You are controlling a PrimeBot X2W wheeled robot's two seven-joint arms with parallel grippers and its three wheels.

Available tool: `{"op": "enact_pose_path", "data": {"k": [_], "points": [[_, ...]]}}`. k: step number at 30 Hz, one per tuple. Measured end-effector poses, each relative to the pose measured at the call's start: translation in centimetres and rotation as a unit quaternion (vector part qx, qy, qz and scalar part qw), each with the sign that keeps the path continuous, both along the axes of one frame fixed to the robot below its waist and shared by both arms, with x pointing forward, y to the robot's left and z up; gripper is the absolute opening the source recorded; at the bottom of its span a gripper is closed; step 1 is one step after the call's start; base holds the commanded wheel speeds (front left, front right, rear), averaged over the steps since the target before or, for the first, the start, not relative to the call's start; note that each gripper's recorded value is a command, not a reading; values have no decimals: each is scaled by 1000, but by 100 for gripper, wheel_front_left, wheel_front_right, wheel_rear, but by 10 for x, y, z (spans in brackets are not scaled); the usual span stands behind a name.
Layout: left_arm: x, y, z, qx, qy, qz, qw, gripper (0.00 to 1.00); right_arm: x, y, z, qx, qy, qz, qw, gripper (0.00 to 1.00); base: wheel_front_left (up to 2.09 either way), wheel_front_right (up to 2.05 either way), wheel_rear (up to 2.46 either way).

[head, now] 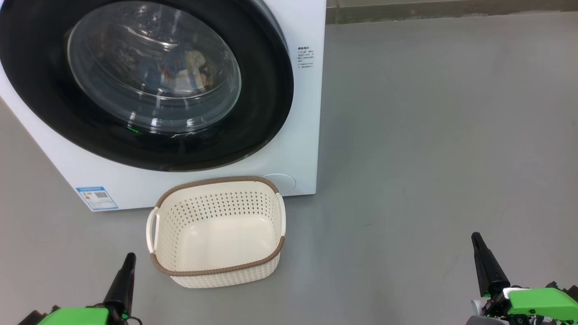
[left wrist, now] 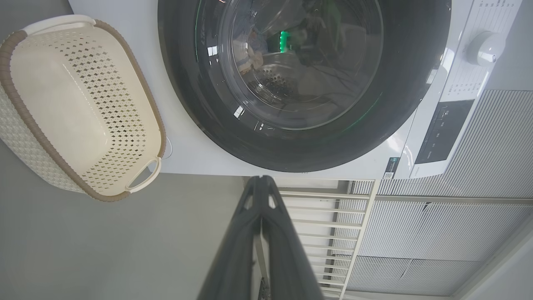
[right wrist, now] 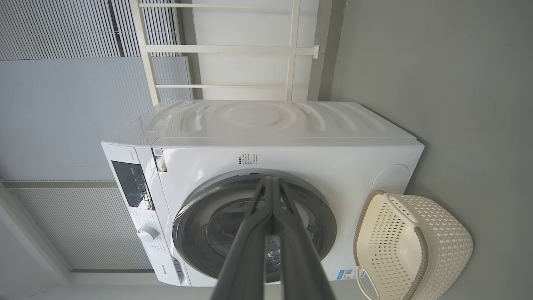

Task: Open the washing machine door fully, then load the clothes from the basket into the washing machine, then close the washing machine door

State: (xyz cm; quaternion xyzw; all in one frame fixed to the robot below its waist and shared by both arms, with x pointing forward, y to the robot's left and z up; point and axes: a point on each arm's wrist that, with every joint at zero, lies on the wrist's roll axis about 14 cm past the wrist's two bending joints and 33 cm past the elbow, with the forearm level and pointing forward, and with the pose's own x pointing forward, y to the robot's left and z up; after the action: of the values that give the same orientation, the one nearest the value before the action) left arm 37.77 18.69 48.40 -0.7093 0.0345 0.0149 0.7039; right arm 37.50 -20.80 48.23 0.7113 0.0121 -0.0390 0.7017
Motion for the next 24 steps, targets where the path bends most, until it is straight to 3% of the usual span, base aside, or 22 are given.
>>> {"op": "enact_pose_path", "data": {"k": [24], "points": [[0, 0, 0, -1, 0, 1, 1000, 0, 0, 0, 0, 0, 0, 0, 1000, 0, 0, 0, 0]]}}
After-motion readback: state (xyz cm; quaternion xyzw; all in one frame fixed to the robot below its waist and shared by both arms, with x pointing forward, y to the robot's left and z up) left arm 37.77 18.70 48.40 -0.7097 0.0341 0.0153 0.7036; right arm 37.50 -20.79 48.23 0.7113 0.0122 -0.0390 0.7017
